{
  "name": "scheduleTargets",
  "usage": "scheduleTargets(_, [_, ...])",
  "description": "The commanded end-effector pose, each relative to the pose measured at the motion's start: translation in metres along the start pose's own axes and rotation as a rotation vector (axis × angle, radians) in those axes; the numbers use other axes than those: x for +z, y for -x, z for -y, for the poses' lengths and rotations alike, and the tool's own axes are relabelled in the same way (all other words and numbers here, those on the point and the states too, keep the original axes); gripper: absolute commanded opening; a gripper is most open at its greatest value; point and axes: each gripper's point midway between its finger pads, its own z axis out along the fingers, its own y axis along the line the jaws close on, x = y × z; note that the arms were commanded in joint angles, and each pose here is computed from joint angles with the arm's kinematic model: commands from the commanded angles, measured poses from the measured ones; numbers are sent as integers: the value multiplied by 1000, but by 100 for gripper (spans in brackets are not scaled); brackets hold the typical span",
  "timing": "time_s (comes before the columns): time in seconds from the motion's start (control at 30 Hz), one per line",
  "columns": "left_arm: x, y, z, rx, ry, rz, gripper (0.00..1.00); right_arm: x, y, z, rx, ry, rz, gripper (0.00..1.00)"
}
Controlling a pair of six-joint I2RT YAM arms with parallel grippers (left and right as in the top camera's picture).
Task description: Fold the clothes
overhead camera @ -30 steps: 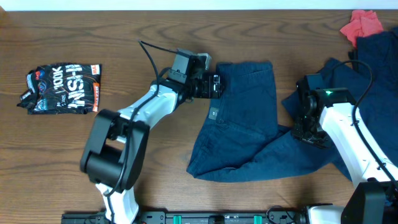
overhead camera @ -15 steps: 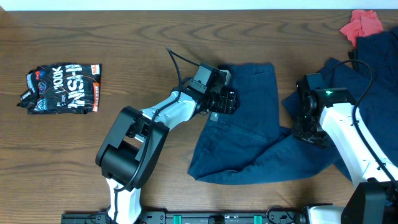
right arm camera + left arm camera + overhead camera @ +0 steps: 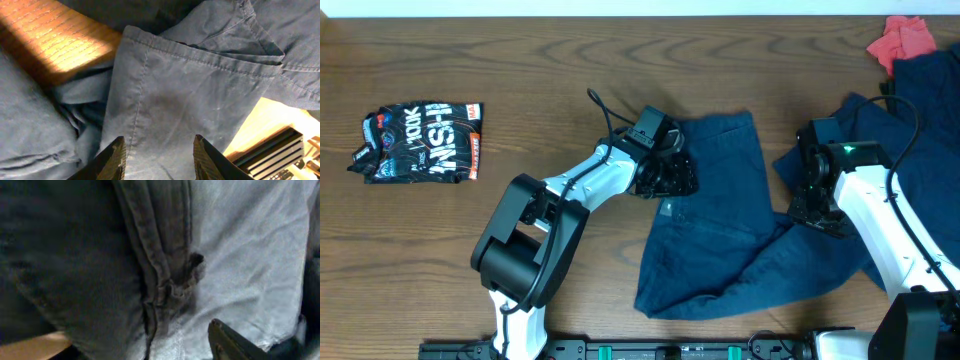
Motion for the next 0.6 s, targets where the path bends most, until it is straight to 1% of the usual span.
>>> scheduleTargets(0.0, [9, -30, -15, -102, 35, -109, 73, 0, 3, 3, -7, -10, 12, 42])
scheduleTargets(0.2, [3, -52, -25, -184, 88, -188, 75, 0, 3, 3, -13, -9, 14, 42])
scheduleTargets(0.37, [3, -52, -23, -198, 87, -185, 75, 0, 3, 2, -13, -8, 14, 42])
scheduleTargets(0.43, [6, -50, -17, -173, 75, -172, 69, 0, 3, 2, -13, -8, 15, 42])
scheduleTargets(0.47, [9, -47, -13, -152, 64, -159, 64, 0, 3, 2, -13, -8, 15, 41])
scheduleTargets(0.5, [11, -46, -9, -137, 55, -150, 58, 0, 3, 2, -13, -8, 15, 42])
scheduleTargets(0.53, [13, -44, -3, -114, 43, -138, 46, 0, 3, 2, -13, -8, 14, 42])
scheduleTargets(0.57, [16, -42, 2, -95, 32, -128, 31, 0, 3, 2, -13, -8, 14, 42])
